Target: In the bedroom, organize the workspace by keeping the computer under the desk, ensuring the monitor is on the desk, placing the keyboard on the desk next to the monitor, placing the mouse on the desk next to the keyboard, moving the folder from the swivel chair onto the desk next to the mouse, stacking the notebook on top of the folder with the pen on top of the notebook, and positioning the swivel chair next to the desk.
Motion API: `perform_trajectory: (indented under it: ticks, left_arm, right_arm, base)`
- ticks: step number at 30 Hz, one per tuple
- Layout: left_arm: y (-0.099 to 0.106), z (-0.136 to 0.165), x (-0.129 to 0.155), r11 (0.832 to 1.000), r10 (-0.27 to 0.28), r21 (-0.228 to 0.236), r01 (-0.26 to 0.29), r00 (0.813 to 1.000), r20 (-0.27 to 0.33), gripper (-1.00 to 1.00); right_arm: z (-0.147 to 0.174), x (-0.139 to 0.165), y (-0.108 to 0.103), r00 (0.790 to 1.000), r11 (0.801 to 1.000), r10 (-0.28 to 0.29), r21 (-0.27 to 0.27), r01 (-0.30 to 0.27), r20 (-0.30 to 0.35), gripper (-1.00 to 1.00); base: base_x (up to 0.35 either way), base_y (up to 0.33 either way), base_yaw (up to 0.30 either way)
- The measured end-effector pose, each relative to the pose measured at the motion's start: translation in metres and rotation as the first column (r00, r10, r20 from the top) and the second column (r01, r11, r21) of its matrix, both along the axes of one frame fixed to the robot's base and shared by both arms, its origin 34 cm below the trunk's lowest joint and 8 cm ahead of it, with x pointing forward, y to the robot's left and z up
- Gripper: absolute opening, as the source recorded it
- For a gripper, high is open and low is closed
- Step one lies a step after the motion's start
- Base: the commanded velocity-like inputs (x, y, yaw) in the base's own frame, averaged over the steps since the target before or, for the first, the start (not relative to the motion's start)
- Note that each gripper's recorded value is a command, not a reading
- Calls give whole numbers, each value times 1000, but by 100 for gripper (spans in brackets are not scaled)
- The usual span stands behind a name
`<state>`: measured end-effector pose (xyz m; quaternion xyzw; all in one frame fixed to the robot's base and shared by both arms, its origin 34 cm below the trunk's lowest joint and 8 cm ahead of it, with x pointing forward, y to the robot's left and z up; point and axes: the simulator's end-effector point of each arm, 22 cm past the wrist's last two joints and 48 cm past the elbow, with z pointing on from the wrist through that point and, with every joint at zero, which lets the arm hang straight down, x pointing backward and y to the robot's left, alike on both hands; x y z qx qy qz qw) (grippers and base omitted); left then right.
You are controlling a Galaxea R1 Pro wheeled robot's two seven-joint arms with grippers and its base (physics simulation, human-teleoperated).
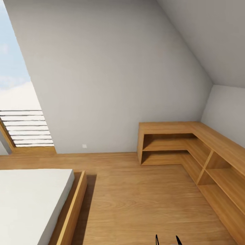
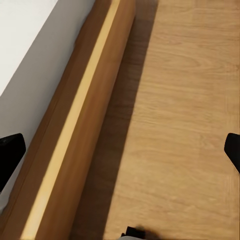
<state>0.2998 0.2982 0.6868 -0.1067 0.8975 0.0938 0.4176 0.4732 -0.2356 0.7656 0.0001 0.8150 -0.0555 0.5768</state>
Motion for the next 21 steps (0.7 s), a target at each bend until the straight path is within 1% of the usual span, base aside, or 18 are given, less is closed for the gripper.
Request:
perform_trajectory:
  ticks: [21]
  left_arm:
    - [1, 0, -1, 1000, 3, 1, -3, 1000, -1, 100]
  right_arm:
    - [0, 0, -1, 1000, 1000, -2, -1, 2, -2, 100]
  base:
    - [334, 0, 0]
